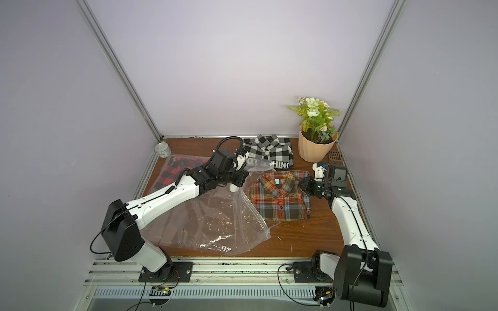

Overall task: Take the shirt out of the vacuum bag
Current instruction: Place the shirt at the center of the board.

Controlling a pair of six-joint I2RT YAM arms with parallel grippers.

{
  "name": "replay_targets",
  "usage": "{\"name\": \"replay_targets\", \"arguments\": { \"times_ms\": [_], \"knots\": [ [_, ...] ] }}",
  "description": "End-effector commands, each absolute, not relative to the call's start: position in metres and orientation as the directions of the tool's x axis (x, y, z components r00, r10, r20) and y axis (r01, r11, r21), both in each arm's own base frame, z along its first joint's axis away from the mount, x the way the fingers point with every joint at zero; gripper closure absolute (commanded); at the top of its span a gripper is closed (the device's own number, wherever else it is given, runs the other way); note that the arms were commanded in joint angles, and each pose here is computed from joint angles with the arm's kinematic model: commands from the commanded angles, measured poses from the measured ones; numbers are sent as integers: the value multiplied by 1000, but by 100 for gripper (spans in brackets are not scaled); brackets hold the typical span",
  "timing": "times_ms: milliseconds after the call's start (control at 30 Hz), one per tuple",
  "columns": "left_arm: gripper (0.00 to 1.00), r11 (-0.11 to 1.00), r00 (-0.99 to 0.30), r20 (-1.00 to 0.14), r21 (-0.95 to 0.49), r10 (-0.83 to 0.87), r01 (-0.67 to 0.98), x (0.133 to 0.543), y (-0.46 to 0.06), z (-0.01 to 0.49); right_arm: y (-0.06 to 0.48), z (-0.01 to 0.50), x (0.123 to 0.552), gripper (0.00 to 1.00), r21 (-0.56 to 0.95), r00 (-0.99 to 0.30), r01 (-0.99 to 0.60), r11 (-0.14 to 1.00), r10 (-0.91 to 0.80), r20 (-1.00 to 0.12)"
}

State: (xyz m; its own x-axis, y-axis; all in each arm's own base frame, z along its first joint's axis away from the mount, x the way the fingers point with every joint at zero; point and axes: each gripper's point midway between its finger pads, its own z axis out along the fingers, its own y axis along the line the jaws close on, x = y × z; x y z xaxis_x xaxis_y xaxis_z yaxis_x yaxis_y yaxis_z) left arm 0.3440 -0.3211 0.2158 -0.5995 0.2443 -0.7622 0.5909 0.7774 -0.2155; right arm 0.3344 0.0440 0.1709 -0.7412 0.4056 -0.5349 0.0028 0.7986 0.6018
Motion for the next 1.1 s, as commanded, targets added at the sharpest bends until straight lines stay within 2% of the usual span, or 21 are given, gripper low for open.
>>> {"name": "replay_targets", "arguments": {
  "times_ms": [0,1067],
  "knots": [
    [99,797,-617,-748,-209,243,567,347,-311,211,36,186,338,100,586,-697,-34,810,401,-594],
    [99,811,-604,-767,-204,216,549,350,-292,232,-21,152,341,100,446,-658,186,876,448,-605]
  ]
}}
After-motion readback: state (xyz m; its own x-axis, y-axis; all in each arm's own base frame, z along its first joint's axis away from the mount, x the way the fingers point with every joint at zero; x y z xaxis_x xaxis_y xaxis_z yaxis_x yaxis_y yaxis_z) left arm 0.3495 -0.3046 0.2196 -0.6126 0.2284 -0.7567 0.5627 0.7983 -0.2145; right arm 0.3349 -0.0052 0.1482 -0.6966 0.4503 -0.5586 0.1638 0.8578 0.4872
